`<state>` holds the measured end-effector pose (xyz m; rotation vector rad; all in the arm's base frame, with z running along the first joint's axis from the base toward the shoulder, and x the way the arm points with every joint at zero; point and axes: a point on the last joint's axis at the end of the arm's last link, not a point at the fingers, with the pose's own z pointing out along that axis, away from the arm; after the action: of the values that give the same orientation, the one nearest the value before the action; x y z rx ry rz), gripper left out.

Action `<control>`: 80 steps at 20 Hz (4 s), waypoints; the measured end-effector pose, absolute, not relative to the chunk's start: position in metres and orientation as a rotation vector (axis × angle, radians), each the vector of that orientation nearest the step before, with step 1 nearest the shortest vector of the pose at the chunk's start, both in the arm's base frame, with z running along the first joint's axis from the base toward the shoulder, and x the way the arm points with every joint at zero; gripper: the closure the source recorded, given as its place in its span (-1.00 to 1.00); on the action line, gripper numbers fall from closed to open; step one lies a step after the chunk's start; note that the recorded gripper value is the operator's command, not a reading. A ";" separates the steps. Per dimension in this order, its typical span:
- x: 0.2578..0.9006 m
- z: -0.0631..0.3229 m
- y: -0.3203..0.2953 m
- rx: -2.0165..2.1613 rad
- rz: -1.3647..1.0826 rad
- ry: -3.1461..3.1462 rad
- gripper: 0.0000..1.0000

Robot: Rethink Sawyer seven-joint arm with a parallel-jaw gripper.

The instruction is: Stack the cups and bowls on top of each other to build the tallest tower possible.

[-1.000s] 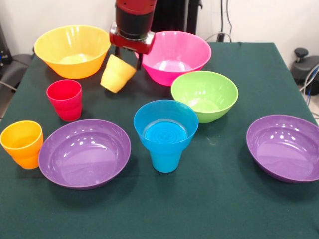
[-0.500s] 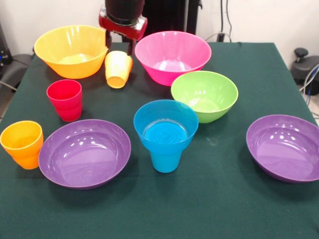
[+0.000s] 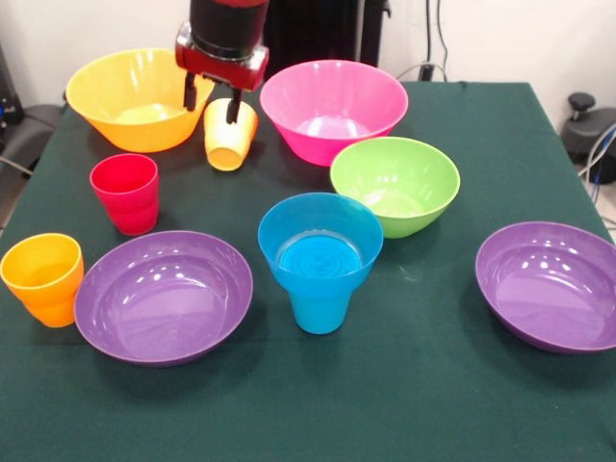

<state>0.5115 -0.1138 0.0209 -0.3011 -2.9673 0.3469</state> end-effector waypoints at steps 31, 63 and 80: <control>0.583 0.029 -0.124 -0.232 0.246 -2.865 -1.00; 0.644 0.041 -0.137 -0.042 0.227 -2.952 -1.00; 0.639 0.037 -0.146 0.014 0.281 -2.941 -1.00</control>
<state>0.6388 -0.1462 0.0375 0.0137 -2.9410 0.2813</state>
